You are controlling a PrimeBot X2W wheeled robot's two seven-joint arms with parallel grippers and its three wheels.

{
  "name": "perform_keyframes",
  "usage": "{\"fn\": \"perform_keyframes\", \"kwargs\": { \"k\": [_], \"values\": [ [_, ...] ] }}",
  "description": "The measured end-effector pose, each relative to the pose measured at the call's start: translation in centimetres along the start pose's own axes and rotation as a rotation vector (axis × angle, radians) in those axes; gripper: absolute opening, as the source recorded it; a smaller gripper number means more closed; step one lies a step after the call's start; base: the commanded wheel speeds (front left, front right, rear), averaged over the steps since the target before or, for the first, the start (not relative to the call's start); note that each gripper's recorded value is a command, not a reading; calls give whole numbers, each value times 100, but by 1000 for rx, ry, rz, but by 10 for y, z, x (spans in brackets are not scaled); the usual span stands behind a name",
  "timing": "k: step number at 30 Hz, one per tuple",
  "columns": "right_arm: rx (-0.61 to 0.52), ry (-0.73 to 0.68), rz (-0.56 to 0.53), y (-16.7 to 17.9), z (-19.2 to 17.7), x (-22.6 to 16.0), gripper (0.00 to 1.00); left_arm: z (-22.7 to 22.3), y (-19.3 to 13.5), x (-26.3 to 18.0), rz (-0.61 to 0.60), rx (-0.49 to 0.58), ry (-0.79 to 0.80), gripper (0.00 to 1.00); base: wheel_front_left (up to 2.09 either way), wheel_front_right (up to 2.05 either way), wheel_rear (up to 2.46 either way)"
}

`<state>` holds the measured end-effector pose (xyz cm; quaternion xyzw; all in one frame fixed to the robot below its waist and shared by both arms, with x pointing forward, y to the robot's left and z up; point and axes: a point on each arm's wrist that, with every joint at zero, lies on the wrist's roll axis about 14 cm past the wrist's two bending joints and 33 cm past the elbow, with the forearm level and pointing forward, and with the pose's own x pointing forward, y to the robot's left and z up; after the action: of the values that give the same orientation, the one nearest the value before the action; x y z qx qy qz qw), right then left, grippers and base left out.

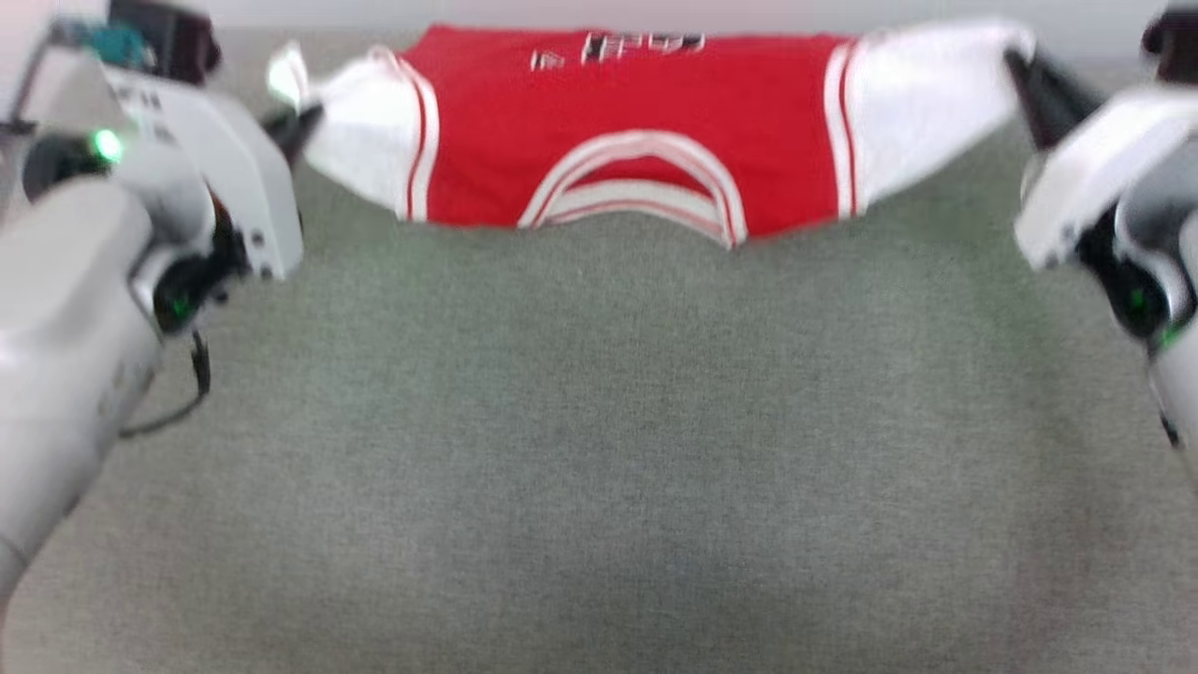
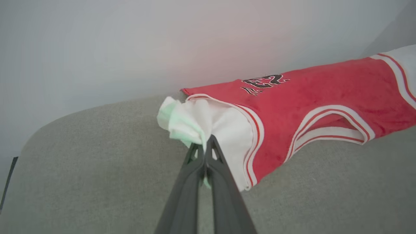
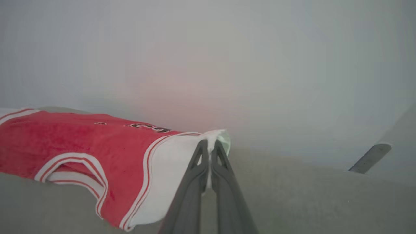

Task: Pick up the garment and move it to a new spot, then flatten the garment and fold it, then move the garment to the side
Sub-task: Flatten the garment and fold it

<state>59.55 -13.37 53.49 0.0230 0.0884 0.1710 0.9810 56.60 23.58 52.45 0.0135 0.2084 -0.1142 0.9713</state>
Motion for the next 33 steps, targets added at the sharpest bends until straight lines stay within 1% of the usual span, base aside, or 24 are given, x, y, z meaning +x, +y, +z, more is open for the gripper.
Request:
{"fn": "perform_keyframes", "kwargs": {
  "k": [7, 11, 17, 24, 28, 31, 33],
  "values": [
    [18, 198, 46, 5, -47, -65, 0, -28, -5, -44, -4, 9, 35, 0, 0, 0, 0],
    [33, 291, 65, 9, -71, -103, 0, -54, -10, -70, -8, -7, 78, 0, 0, 0, 0],
    [69, 445, 75, 10, -106, -153, 0, -94, -26, -106, -25, -61, 163, 0, 0, 0, 0],
    [93, 689, 113, 20, -151, -209, 0, -135, -40, -148, -16, -128, 295, 0, 0, 0, 0],
    [110, 807, 134, 27, -167, -237, 0, -148, -43, -166, 11, -159, 347, 0, 0, 0, 0],
    [131, 878, 129, 27, -176, -255, 0, -162, -46, -177, 25, -187, 394, 0, 0, 0, 0],
    [145, 895, 122, 28, -179, -261, 0, -171, -53, -181, 19, -209, 421, 0, 0, 0, 0]
  ]
}}
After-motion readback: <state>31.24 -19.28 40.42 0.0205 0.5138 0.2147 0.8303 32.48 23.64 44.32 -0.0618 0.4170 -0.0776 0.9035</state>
